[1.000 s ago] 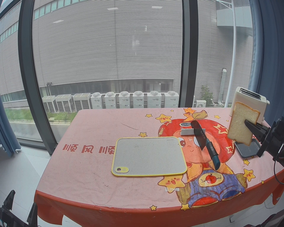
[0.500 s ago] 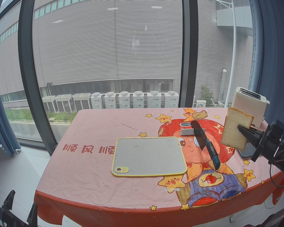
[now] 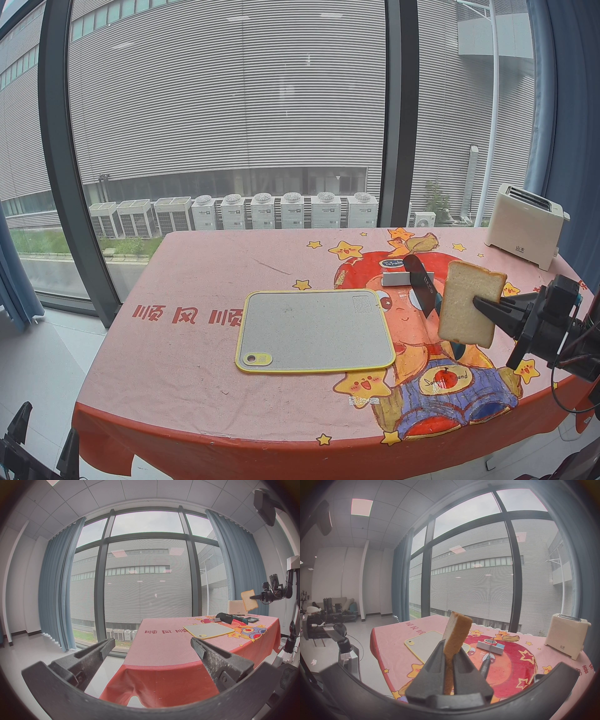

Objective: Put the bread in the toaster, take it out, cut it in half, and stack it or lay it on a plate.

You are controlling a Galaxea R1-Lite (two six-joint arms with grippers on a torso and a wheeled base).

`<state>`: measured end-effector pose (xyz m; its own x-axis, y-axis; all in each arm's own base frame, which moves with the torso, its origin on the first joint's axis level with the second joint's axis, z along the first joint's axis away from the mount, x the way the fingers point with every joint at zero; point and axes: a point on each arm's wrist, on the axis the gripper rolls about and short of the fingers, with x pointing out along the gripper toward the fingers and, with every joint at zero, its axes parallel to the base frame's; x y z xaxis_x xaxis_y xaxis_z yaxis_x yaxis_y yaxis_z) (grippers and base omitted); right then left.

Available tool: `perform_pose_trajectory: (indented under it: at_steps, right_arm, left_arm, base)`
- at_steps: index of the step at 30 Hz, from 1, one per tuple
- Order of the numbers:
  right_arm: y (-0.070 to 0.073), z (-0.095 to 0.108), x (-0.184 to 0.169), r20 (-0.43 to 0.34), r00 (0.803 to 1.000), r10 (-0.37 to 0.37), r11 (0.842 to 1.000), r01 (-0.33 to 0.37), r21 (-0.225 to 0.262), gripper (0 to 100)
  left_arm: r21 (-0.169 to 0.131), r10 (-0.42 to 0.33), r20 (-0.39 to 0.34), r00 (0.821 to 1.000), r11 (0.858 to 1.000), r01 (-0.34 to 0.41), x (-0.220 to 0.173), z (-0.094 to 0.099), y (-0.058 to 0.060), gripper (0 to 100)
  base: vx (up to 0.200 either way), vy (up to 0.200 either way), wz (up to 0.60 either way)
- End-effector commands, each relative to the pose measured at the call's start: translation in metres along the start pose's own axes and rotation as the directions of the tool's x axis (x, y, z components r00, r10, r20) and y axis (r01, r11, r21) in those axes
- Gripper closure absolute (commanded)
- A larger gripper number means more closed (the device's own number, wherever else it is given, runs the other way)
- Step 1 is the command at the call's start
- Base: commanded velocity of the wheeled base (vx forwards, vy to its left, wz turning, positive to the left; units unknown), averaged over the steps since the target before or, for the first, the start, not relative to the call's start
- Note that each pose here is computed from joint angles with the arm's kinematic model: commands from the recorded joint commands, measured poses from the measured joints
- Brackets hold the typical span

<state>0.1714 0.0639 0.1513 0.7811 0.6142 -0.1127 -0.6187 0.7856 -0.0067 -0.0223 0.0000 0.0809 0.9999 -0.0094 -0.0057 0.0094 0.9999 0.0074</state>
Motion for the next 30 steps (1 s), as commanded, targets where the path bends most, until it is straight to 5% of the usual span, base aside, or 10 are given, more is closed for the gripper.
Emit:
perform_pose_trajectory:
  at_steps: [1,15,17,26,30]
  right_arm:
    - [0.006,-0.004,0.004,-0.022,0.999,0.038,0.999,-0.038,0.004,100]
    - [0.023,-0.015,0.012,-0.079,0.993,0.091,0.996,-0.090,0.014,100]
    - [0.034,-0.018,0.015,-0.097,0.985,0.141,0.989,-0.137,0.050,100]
    - [0.044,-0.020,0.020,-0.110,0.977,0.184,0.978,-0.171,0.118,100]
    - [0.049,-0.018,0.021,-0.104,0.973,0.207,0.965,-0.186,0.185,100]
  left_arm:
    - [0.002,-0.002,-0.017,1.000,1.000,0.002,0.001,-0.004,0.000,0]
    - [0.002,-0.003,-0.017,1.000,1.000,0.003,0.001,-0.004,0.000,0]
    - [0.002,-0.003,-0.017,1.000,1.000,0.003,0.001,-0.004,0.000,0]
    - [0.002,-0.003,-0.017,1.000,1.000,0.003,0.001,-0.004,0.000,0]
    - [0.002,-0.003,-0.017,1.000,1.000,0.003,0.001,-0.004,0.000,0]
  base:
    - [0.000,0.000,0.00]
    - [0.000,0.000,0.00]
    - [0.000,0.000,0.00]
    - [0.000,0.000,0.00]
    - [0.000,0.000,0.00]
